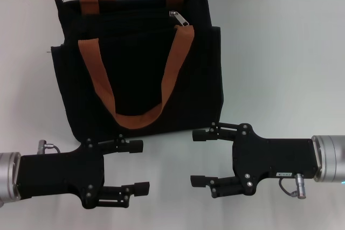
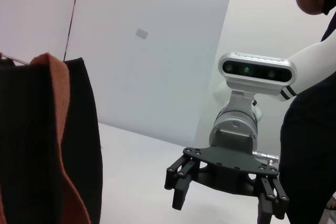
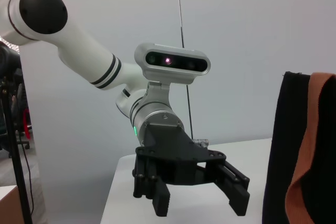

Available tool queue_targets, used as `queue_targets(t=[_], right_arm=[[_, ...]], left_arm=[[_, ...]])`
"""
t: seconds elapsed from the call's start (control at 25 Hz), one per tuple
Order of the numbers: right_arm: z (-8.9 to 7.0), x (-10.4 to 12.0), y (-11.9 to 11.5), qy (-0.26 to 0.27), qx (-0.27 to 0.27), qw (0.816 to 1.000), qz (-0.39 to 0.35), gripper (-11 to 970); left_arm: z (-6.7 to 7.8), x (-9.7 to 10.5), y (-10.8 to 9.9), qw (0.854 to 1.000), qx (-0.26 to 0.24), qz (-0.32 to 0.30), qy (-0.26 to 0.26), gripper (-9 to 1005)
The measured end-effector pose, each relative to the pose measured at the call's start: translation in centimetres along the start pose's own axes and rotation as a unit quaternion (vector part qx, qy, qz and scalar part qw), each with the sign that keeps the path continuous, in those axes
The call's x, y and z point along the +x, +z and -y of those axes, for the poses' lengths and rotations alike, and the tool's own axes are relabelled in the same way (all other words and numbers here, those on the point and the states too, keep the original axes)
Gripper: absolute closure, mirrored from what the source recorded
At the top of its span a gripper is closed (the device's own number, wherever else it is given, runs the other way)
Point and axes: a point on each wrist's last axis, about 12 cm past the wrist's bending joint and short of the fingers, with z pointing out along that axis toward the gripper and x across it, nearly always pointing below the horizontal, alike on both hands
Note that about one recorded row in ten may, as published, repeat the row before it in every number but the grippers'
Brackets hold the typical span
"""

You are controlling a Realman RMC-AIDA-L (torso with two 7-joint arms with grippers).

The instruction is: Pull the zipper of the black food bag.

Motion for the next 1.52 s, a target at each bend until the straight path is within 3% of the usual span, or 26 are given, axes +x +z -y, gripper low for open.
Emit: queue_targets(t=[1.52], right_arm=[[0.32,-0.32,0.13,-0.007,-0.002,1.0,0.001,148]], left_arm=[[0.21,0.02,-0.03,1.0,0.005,0.003,0.004,181]])
